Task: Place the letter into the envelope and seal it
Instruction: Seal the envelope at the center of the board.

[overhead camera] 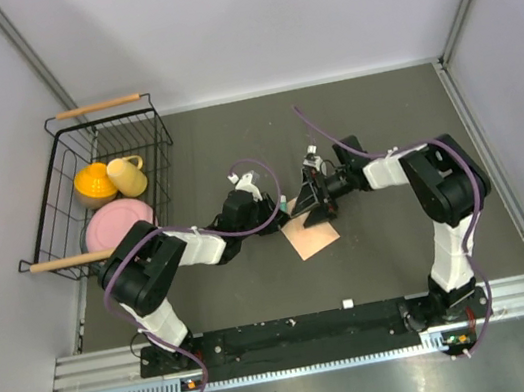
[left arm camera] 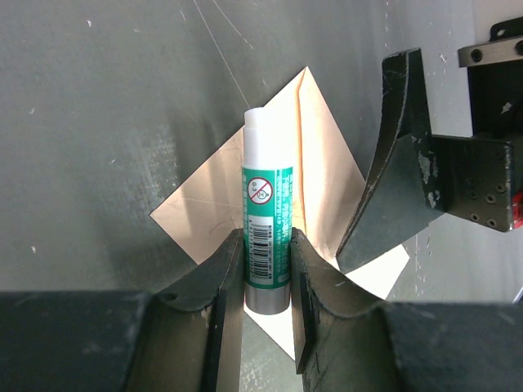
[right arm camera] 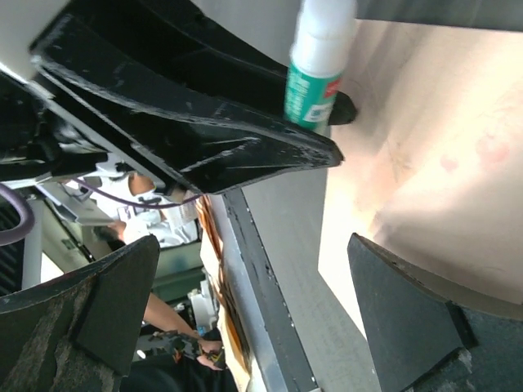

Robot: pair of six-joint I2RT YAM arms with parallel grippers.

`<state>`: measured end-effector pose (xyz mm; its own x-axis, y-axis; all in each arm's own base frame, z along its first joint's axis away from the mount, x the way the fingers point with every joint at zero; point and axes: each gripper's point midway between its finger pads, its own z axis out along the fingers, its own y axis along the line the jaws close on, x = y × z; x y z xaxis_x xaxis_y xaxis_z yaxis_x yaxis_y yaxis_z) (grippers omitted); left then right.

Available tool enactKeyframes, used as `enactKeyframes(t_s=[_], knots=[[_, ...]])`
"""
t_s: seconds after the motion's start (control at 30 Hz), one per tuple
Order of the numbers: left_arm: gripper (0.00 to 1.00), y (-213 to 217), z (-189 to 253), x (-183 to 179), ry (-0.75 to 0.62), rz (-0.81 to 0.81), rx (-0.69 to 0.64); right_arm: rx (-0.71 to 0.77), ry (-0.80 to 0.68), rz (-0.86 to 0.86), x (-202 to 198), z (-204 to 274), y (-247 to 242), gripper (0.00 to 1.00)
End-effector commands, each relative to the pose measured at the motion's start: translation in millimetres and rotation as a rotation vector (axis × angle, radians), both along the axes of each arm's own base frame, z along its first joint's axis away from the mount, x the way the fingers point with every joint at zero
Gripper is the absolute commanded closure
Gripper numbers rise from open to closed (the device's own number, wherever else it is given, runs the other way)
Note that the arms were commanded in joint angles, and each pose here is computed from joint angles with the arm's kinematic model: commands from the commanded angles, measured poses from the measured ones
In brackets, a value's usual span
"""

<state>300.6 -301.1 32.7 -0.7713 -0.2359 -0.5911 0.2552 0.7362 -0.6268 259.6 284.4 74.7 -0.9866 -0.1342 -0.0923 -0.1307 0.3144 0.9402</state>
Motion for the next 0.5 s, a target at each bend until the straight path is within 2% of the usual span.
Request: enactKeyframes(t_s=[0.0,0.27,0.47], knots=[[1.0,-1,0,7,-0.01,0.003,0.005,-0.065,0.001,0.015,-8,-27,-4,0.01],[1.0,2,-1,6,-0.009,0.008,0.009,-0.103,0.096,0.009,-11,-56,-11,0.02],[1.0,0,1,6,-0.012,0.002,0.0,-0.007,-0.009,0.04,-1,-12,-2,0.03]])
